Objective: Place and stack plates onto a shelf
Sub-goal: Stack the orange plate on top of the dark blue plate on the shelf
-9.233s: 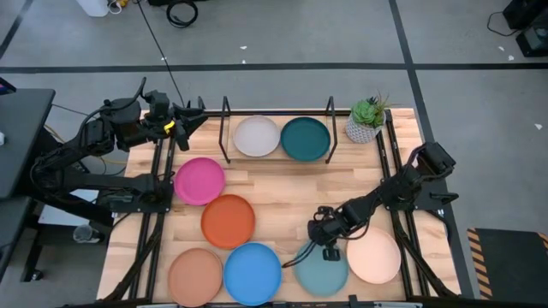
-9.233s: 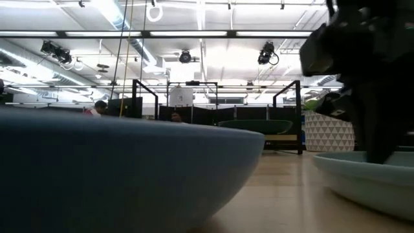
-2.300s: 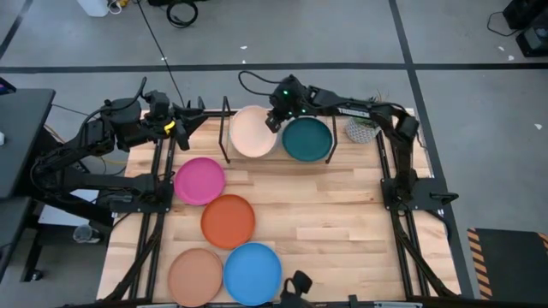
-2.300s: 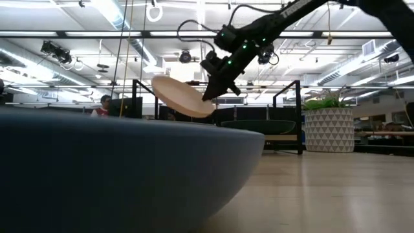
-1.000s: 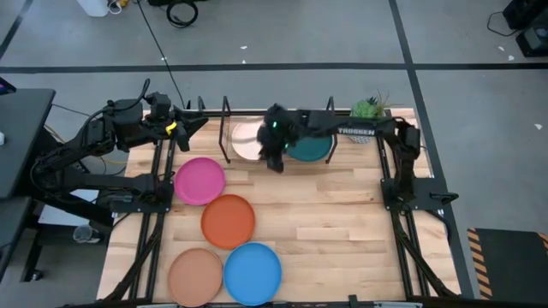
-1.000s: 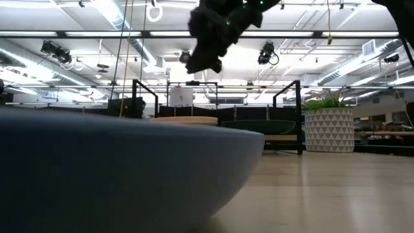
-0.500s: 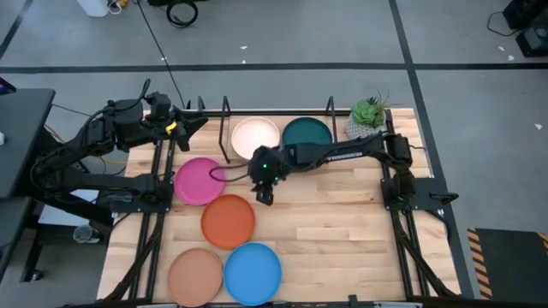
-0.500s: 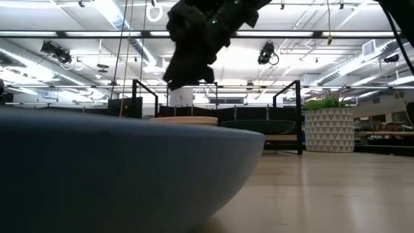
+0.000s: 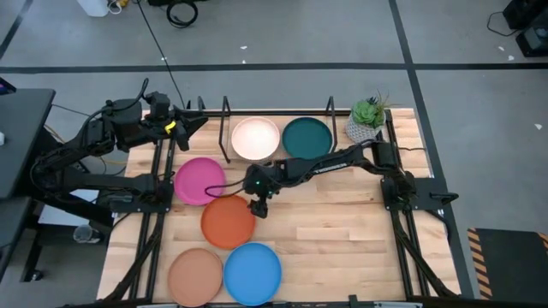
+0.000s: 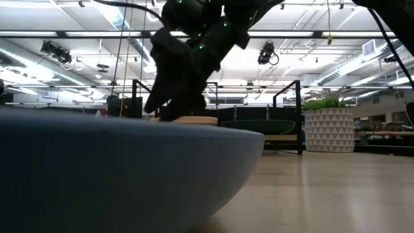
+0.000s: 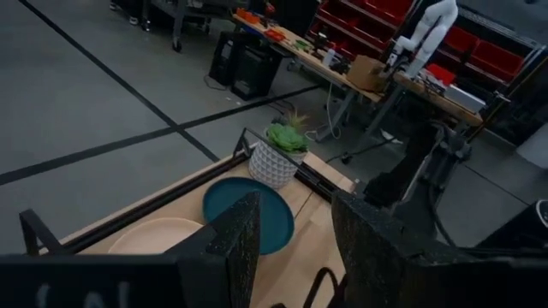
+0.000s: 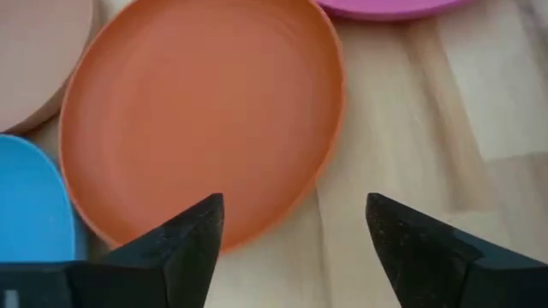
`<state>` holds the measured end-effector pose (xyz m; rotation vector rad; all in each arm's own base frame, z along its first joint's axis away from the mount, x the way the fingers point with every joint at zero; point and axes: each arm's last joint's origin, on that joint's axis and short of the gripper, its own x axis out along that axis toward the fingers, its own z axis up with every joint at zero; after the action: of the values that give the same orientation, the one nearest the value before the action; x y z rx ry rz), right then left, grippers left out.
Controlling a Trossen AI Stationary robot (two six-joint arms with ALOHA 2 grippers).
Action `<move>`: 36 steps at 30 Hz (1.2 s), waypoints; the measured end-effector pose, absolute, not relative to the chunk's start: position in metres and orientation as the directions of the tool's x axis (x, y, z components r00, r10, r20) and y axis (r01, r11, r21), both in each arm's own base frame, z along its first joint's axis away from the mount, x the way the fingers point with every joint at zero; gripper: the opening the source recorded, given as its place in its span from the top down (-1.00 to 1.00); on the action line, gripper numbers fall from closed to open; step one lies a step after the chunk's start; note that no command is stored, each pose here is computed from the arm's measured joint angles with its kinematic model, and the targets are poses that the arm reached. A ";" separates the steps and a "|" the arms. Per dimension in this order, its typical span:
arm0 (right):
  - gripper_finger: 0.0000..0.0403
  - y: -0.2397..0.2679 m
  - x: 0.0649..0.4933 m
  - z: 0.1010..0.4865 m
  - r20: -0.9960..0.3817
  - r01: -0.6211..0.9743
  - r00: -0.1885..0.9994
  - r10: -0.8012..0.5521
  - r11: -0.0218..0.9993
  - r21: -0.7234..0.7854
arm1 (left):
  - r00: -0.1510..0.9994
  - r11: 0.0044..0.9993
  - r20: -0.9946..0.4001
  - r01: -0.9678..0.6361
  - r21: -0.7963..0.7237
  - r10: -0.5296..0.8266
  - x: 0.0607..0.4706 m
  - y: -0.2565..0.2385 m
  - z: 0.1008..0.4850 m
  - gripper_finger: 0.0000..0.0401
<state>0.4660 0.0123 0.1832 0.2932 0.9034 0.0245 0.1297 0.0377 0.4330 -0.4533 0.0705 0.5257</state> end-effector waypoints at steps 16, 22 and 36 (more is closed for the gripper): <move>-0.17 0.028 0.482 0.172 -0.690 0.092 0.724 0.007 0.990 0.107 | 0.865 0.768 -0.173 -0.499 -0.401 0.472 0.130 0.038 0.434 0.24; -0.05 0.030 0.486 0.159 -0.688 0.087 0.726 0.011 0.990 0.108 | 0.864 0.768 -0.174 -0.500 -0.400 0.472 0.130 0.038 0.434 0.24; 0.06 0.032 0.488 0.152 -0.688 0.082 0.725 -0.012 0.994 0.069 | 0.863 0.768 -0.178 -0.502 -0.397 0.472 0.130 0.038 0.433 0.24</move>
<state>0.4879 0.0322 0.1525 0.0968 0.7580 -0.0522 0.1297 0.0378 0.4331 -0.4504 0.0695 0.5294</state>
